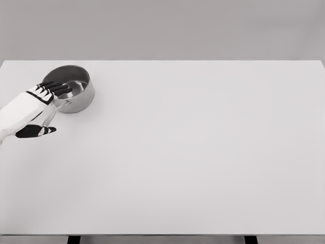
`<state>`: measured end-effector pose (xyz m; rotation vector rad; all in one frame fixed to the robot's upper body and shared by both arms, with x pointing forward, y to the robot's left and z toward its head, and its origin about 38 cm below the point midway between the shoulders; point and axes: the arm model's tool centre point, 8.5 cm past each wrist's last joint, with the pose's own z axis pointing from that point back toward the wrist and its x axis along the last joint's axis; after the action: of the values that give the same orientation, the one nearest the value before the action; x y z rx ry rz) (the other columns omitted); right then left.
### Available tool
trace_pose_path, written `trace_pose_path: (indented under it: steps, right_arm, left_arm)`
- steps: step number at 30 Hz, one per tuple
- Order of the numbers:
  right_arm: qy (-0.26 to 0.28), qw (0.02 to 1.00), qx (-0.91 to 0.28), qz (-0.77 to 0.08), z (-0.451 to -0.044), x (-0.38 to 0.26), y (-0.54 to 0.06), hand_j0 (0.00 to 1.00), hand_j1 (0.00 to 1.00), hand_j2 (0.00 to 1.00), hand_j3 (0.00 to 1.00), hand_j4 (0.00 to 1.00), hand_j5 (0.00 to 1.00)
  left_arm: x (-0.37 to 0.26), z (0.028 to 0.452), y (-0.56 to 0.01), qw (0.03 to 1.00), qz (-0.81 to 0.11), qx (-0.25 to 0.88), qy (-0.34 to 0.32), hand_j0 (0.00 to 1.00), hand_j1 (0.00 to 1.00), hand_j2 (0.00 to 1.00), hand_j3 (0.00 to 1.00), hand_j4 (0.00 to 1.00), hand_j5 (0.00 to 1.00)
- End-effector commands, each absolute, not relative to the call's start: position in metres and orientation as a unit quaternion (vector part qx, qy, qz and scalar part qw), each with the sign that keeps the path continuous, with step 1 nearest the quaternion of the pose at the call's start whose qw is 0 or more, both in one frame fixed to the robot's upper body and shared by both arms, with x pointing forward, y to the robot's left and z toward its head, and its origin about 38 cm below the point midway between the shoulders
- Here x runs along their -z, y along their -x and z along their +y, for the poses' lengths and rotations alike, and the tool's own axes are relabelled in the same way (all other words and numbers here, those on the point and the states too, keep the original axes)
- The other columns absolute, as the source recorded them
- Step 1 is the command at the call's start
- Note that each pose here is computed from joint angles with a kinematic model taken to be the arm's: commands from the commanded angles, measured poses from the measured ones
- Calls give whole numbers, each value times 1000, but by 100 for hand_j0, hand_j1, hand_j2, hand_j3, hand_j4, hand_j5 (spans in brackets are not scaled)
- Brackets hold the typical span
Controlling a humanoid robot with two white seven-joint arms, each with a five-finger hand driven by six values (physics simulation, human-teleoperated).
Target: Rotate pot handle
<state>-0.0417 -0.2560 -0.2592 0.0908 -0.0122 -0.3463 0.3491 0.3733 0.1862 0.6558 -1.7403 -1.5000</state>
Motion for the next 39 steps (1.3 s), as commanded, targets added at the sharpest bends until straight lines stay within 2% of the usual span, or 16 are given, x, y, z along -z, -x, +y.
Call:
trace_pose_path:
  steps: [1,10,13,18,23,30,39]
  right_arm:
    - [-45,984,172,-6,-256,259,42,100,100,100,100,100,100]
    - [-45,984,172,-6,-256,259,42,100,100,100,100,100,100]
    - [-45,984,172,-6,-256,259,42,100,100,100,100,100,100]
    - [-45,984,172,-6,-256,259,42,100,100,100,100,100,100]
    - [-45,984,172,-6,-256,259,42,100,100,100,100,100,100]
    - [-45,984,172,-6,-256,259,42,100,100,100,100,100,100]
    - [-45,984,172,-6,-256,259,42,100,100,100,100,100,100]
  left_arm:
    - [-187,373,-349,368,-679,582,-255,100,100,100,100,100,100]
    - [-200,371,-361,347,-675,587,-281,100,100,100,100,100,100]
    - [-215,336,-358,294,-674,616,-282,100,100,100,100,100,100]
    - [-206,309,-355,299,-587,715,-234,100,100,100,100,100,100]
    - [-205,305,-369,286,-536,738,-294,100,100,100,100,100,100]
    - [-219,293,-380,272,-553,725,-307,100,100,100,100,100,100]
    - [-196,297,-398,314,-547,718,-295,100,100,100,100,100,100]
